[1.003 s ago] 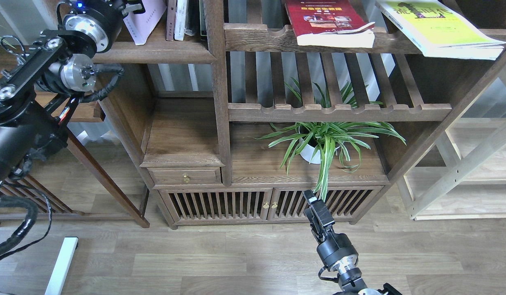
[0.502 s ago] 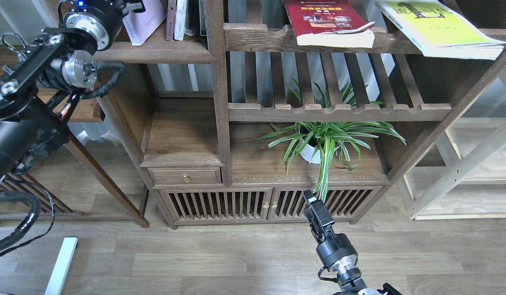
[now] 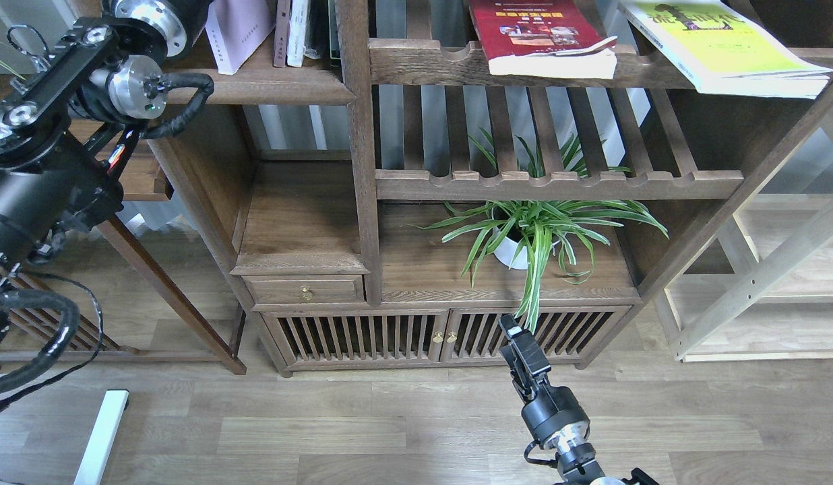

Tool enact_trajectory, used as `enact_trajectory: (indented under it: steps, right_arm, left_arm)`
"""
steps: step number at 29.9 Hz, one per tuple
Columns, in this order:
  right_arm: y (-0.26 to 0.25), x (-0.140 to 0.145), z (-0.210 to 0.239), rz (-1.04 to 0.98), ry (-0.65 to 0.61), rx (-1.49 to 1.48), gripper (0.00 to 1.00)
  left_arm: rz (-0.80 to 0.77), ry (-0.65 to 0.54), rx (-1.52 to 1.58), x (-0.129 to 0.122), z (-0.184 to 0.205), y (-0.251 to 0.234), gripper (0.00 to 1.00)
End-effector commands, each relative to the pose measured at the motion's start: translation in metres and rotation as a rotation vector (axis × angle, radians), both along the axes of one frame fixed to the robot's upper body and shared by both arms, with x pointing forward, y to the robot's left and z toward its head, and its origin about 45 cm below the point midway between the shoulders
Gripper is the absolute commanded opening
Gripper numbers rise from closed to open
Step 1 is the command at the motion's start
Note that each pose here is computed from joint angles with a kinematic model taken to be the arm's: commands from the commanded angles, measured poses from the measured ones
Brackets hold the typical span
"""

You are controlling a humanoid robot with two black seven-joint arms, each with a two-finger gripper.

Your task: Organize books on shelf

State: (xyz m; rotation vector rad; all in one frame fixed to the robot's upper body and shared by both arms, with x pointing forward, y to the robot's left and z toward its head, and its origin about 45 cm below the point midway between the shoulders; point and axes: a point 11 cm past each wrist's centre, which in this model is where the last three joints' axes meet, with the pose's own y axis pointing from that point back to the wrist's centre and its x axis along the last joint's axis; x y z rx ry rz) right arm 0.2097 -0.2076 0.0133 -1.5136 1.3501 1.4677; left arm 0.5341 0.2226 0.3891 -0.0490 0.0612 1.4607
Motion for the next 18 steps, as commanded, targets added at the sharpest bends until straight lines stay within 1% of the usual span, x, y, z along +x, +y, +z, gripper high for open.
enact_trajectory:
  steps: [1, 8, 12, 18]
  right_arm:
    - [0.0, 0.0, 0.0, 0.001, 0.001, 0.0, 0.99]
    - [0.0, 0.0, 0.0, 0.001, 0.001, 0.0, 0.99]
    - [0.0, 0.0, 0.0, 0.001, 0.001, 0.0, 0.99]
    - [0.0, 0.0, 0.0, 0.001, 0.001, 0.0, 0.99]
  left_arm:
    - [-0.001, -0.015, -0.002, 0.003, 0.01, -0.004, 0.35]
    - [-0.021, -0.039, -0.011, 0.009, 0.03, -0.022, 0.35]
    - [-0.037, -0.047, -0.018, 0.009, 0.035, -0.032, 0.35]
    - [-0.04, -0.054, -0.019, 0.009, 0.039, -0.034, 0.35]
